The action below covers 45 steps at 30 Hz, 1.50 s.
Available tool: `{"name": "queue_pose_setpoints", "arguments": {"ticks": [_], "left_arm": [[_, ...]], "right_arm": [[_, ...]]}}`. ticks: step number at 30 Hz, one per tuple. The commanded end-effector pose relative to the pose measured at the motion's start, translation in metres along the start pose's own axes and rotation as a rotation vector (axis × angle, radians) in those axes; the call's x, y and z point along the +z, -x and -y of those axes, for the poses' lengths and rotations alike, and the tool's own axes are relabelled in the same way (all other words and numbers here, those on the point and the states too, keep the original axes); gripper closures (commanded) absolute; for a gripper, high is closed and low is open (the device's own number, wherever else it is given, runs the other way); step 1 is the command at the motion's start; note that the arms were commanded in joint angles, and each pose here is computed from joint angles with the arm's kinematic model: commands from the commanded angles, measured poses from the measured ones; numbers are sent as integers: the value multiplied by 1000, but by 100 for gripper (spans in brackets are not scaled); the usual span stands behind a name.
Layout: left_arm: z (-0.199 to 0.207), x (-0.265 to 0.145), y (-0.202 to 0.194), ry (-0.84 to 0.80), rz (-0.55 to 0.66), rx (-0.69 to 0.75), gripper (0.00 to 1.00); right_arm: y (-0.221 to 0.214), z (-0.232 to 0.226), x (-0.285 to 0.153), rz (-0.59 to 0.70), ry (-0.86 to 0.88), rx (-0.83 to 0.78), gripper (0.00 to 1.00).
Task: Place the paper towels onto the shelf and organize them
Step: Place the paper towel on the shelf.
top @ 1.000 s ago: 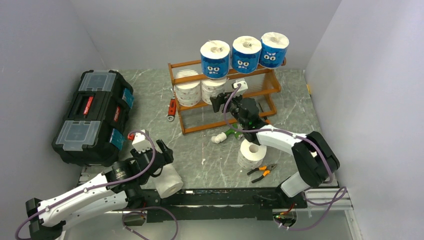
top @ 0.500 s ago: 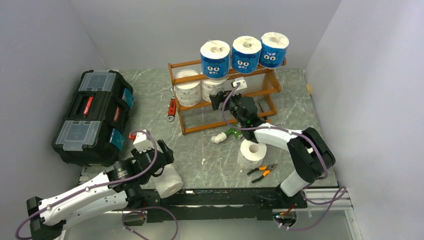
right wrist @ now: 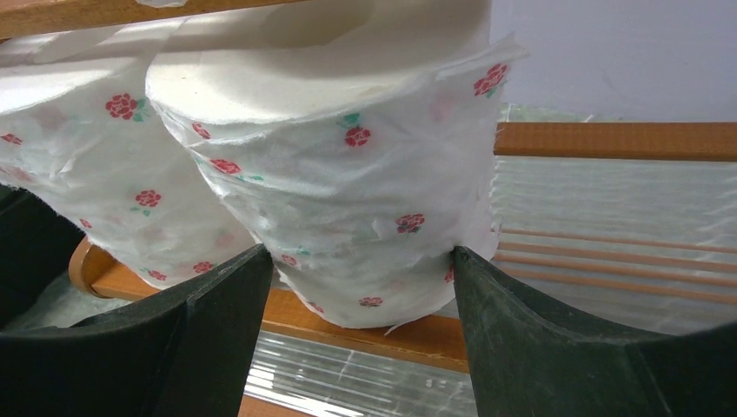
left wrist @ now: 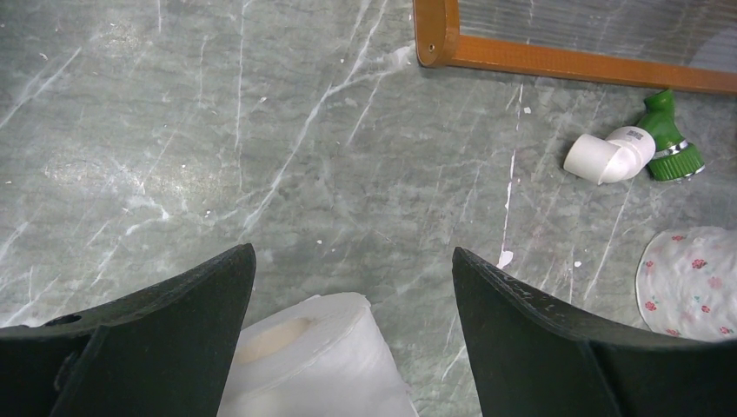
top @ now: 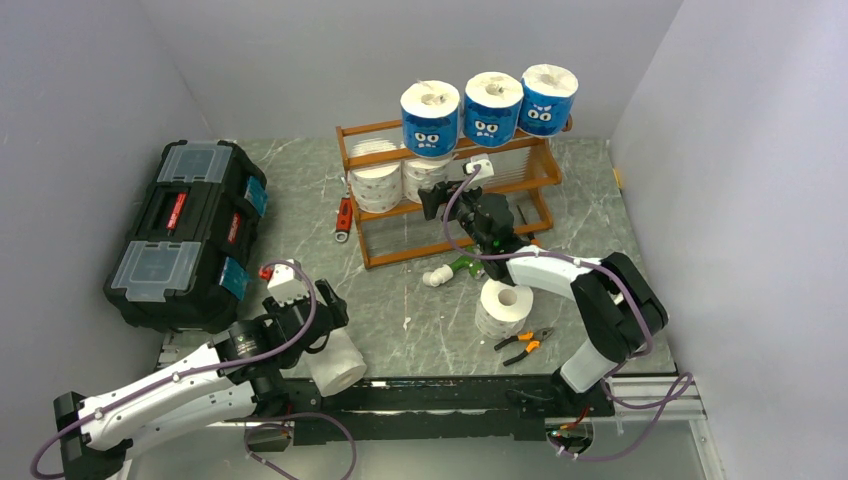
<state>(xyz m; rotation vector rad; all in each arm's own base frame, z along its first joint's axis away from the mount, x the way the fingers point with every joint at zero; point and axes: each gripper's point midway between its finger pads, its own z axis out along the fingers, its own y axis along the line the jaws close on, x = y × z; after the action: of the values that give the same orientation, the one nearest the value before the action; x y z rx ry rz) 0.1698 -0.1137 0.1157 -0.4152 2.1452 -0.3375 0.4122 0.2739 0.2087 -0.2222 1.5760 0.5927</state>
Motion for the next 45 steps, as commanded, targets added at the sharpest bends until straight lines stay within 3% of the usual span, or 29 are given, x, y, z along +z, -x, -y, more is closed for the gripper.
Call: {"name": "queue_pose_setpoints", "arguments": {"ticks": [1, 21, 28, 34, 40, 41, 42, 45], "left_arm": [[7, -1, 4, -15, 7, -4, 10], [8, -1, 4, -26, 5, -8, 10], [8, -2, 4, -37, 6, -11, 10], [10, -4, 8, -55, 24, -15, 10], [16, -3, 11, -73, 34, -10, 9], [17, -3, 12, -75, 34, -6, 9], [19, -3, 12, -79, 35, -4, 9], [24, 0, 9, -95, 29, 5, 9]], "right_arm": [[17, -6, 9, 50, 24, 21, 23], [44, -4, -10, 84, -5, 12, 18], [77, -18, -48, 96, 38, 50, 16], [88, -23, -97, 1, 39, 74, 17], [83, 7, -145, -40, -149, 187, 16], [81, 14, -153, -43, -195, 210, 13], [69, 21, -163, -84, -239, 232, 2], [52, 33, -183, -165, -334, 286, 0]]}}
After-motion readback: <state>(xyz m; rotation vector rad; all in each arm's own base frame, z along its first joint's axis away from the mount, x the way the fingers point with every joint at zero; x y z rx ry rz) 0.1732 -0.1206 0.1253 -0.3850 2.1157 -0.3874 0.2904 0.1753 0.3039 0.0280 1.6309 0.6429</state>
